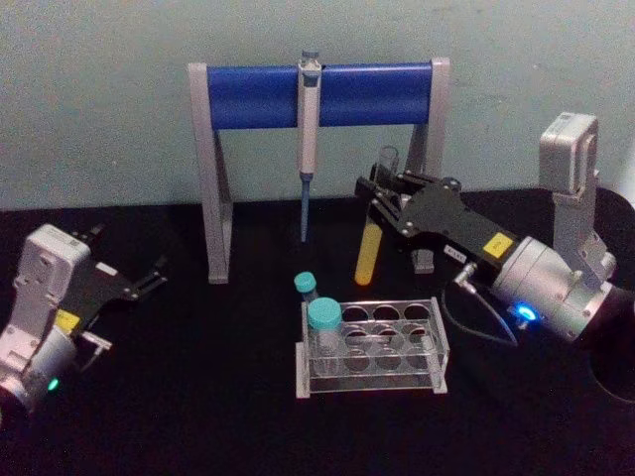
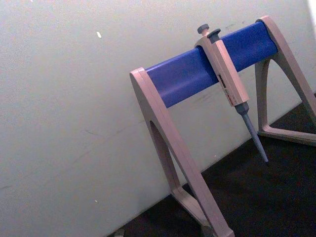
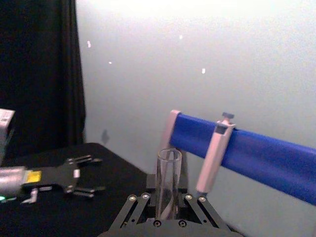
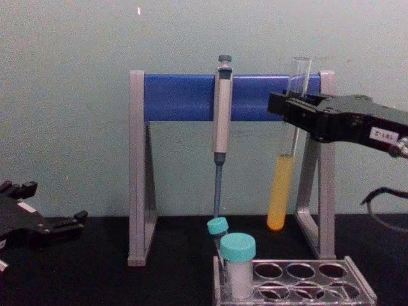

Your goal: Pick up the test tube from the test tube rack, shake it, then place it back into the test tube rack.

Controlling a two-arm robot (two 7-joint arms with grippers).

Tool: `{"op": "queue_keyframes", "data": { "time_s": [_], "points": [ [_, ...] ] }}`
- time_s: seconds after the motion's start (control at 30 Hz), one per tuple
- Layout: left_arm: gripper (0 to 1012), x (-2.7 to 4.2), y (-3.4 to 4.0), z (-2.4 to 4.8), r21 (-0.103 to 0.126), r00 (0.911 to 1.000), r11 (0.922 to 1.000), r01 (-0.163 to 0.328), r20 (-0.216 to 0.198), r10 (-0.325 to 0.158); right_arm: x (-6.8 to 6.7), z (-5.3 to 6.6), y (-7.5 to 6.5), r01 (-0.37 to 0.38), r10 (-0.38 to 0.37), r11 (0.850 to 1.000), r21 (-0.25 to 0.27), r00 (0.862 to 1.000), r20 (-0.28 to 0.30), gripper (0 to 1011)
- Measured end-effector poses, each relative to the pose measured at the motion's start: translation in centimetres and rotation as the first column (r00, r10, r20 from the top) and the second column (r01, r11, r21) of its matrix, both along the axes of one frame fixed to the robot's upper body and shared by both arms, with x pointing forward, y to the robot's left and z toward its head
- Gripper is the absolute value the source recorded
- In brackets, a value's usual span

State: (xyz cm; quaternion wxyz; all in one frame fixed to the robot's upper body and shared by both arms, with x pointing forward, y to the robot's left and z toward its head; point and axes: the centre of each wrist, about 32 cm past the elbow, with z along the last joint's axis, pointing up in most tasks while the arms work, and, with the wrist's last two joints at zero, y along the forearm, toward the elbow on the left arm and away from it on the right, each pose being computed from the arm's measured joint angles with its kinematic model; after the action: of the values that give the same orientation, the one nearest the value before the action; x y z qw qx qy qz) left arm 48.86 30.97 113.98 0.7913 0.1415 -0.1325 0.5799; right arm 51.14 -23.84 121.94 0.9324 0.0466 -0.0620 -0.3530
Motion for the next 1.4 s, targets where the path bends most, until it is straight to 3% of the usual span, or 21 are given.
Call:
{"op": "queue_keyframes", "data": {
  "time_s": [0.43,0.7,0.93,1.03,1.2,1.4],
  "points": [
    [1001,0.00,0.00,0.00,0.000,1.0000,1.0000,0.000,0.000,0.000,0.5,0.0,-0.6,0.072,-0.072,0.997,-0.029,0.997,0.029,232],
    [1001,0.00,0.00,0.00,0.000,1.0000,1.0000,0.000,0.000,0.000,-0.6,0.5,-1.9,0.117,-0.114,0.987,-0.108,0.993,0.037,232],
    [1001,0.00,0.00,0.00,0.000,1.0000,1.0000,0.000,0.000,0.000,-2.4,1.0,-2.3,0.078,-0.081,0.983,-0.164,0.997,-0.007,232],
    [1001,0.00,0.00,0.00,0.000,1.0000,1.0000,0.000,0.000,0.000,-2.7,0.9,-2.2,0.049,-0.054,0.988,-0.147,0.998,-0.035,232],
    [1001,0.00,0.00,0.00,0.000,1.0000,1.0000,0.000,0.000,0.000,-2.5,0.5,-1.3,-0.011,0.007,0.998,-0.057,0.997,-0.073,232],
    [1001,0.00,0.00,0.00,0.000,1.0000,1.0000,0.000,0.000,0.000,-1.1,0.1,-0.2,-0.027,0.028,0.999,0.017,0.999,-0.039,232]
  ]
}}
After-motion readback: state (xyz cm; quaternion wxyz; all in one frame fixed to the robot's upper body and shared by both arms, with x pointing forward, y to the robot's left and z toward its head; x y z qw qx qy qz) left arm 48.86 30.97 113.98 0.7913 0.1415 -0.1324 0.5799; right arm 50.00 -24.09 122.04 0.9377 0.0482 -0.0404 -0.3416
